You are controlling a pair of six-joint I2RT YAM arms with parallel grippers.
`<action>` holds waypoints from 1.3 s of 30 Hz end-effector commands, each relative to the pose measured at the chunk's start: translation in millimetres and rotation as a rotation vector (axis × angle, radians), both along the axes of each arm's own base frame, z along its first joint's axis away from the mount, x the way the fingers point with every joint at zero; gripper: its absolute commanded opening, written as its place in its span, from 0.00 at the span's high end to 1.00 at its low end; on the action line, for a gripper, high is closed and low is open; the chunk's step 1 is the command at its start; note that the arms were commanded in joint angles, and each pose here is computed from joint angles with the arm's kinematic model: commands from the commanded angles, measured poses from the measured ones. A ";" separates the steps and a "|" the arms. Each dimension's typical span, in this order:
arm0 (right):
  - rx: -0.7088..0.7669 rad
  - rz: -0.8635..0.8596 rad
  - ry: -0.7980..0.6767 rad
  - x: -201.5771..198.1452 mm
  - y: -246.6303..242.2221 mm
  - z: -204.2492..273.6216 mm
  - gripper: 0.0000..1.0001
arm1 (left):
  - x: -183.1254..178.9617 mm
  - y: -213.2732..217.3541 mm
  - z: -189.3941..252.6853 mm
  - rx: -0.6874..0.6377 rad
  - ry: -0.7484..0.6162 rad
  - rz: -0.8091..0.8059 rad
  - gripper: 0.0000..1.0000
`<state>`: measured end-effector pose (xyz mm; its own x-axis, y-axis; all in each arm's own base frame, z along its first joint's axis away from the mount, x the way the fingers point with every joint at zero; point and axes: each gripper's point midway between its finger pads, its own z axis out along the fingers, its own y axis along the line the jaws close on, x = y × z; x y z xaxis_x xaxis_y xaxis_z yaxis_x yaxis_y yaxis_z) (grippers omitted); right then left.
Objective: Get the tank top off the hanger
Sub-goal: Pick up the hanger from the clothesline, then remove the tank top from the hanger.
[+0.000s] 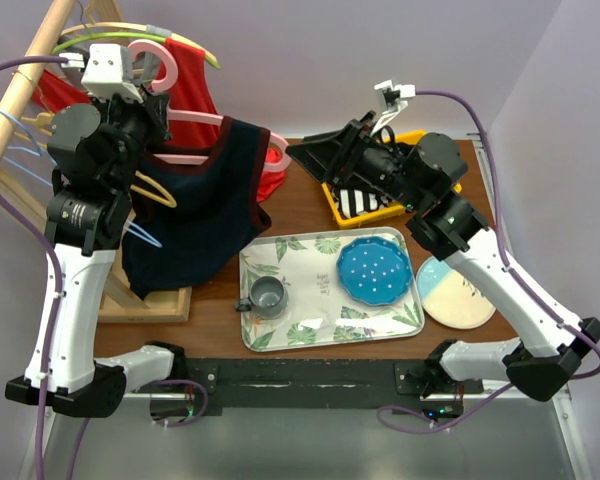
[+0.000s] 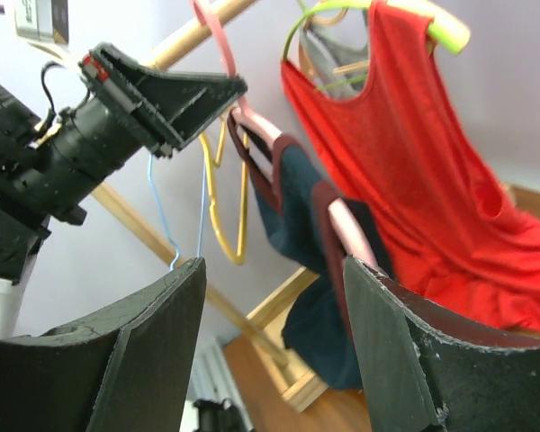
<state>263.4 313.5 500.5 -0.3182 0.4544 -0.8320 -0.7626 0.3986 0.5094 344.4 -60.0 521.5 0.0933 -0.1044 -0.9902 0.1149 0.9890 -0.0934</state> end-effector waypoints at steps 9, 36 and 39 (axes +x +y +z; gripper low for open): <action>-0.090 -0.106 0.043 10.9 40.6 -14.4 0.34 | -3.6 1.1 25.3 -0.044 -0.071 0.006 1.00; -0.039 -0.364 -0.125 28.4 0.6 2.0 1.00 | -8.4 9.2 25.5 -0.057 -0.064 0.046 1.00; -0.028 -0.456 -0.110 32.6 -22.5 -2.7 1.00 | -9.1 11.6 28.5 -0.059 -0.065 0.058 1.00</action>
<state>292.7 329.5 461.8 -0.1400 0.3971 -0.9070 -0.6161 0.6822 0.3937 348.6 -57.8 515.0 0.0678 -0.1362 -0.9884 0.0892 0.9875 -0.1299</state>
